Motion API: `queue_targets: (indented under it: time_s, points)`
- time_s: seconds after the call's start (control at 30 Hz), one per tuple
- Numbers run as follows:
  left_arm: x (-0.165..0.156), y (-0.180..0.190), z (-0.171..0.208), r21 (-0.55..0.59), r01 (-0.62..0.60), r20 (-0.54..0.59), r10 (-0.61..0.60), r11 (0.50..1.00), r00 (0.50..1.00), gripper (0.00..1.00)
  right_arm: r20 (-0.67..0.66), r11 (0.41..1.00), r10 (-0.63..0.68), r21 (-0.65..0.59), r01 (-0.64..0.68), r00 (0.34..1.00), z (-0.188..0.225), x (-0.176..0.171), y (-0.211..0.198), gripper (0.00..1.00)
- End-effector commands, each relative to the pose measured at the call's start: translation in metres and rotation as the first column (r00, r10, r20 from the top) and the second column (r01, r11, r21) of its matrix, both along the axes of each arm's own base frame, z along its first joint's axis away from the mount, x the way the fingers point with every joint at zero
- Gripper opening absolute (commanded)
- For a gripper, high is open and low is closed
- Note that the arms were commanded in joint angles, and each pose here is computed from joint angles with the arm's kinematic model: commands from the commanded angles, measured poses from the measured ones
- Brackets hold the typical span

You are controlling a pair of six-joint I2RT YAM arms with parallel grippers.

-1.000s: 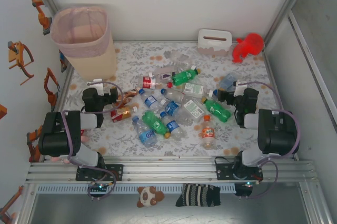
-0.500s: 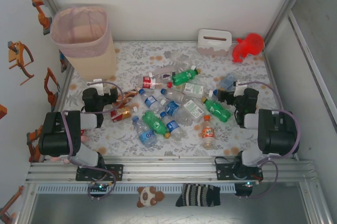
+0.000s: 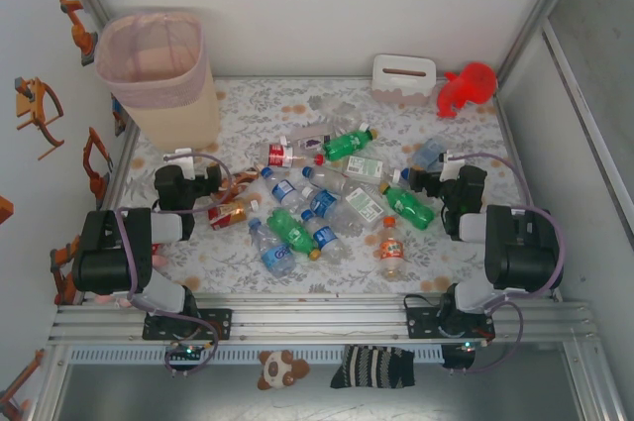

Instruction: Put the plastic bottles in the bin

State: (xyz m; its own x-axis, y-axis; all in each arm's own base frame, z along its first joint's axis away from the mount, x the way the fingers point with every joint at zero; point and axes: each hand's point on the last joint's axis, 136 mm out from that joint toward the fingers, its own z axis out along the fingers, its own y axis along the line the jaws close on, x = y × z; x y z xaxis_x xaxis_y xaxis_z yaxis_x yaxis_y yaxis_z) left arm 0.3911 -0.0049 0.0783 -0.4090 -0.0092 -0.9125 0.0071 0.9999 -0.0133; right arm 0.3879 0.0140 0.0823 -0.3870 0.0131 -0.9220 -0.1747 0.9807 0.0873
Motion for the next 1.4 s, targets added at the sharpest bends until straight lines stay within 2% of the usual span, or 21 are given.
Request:
queue_targets:
  time_s: [0.0, 0.33, 0.6, 0.83, 1.0, 1.17, 1.37]
  points:
    - [0.005, -0.003, 0.006, -0.016, 0.017, 0.012, -0.017, 1.0, 1.0, 0.97, 0.05, 1.0, 0.008, -0.015, -0.007, 0.999, 0.011, 0.001, -0.001, 1.0]
    - [0.006, -0.008, 0.029, -0.012, 0.043, -0.032, -0.043, 0.999, 0.999, 0.97, 0.048, 1.0, -0.025, -0.015, 0.026, 0.999, 0.018, 0.003, -0.007, 0.97]
    - [0.003, -0.013, 0.037, 0.065, 0.037, -0.136, -0.028, 0.997, 0.99, 0.97, -0.009, 0.999, -0.045, -0.008, 0.045, 0.999, 0.036, 0.001, -0.009, 0.94]
    - [-0.007, -0.022, 0.035, 0.104, 0.061, -0.297, -0.027, 0.993, 0.955, 0.97, -0.085, 0.993, -0.098, 0.052, 0.102, 0.992, 0.065, -0.007, -0.013, 0.93]
    - [-0.014, -0.051, 0.046, 0.053, 0.194, -0.382, -0.16, 0.979, 0.91, 1.0, -0.204, 0.985, -0.067, 0.143, 0.098, 0.977, 0.074, -0.015, -0.002, 0.88]
    - [-0.023, -0.08, 0.061, 0.005, 0.319, -0.433, -0.285, 0.948, 0.855, 0.98, -0.237, 0.978, -0.064, 0.18, 0.109, 0.969, 0.083, -0.023, 0.001, 0.86]
    - [-0.039, -0.097, 0.068, 0.051, 0.483, -0.569, -0.372, 0.874, 0.733, 0.95, -0.294, 0.976, -0.035, 0.193, 0.095, 0.955, 0.089, -0.03, 0.007, 0.86]
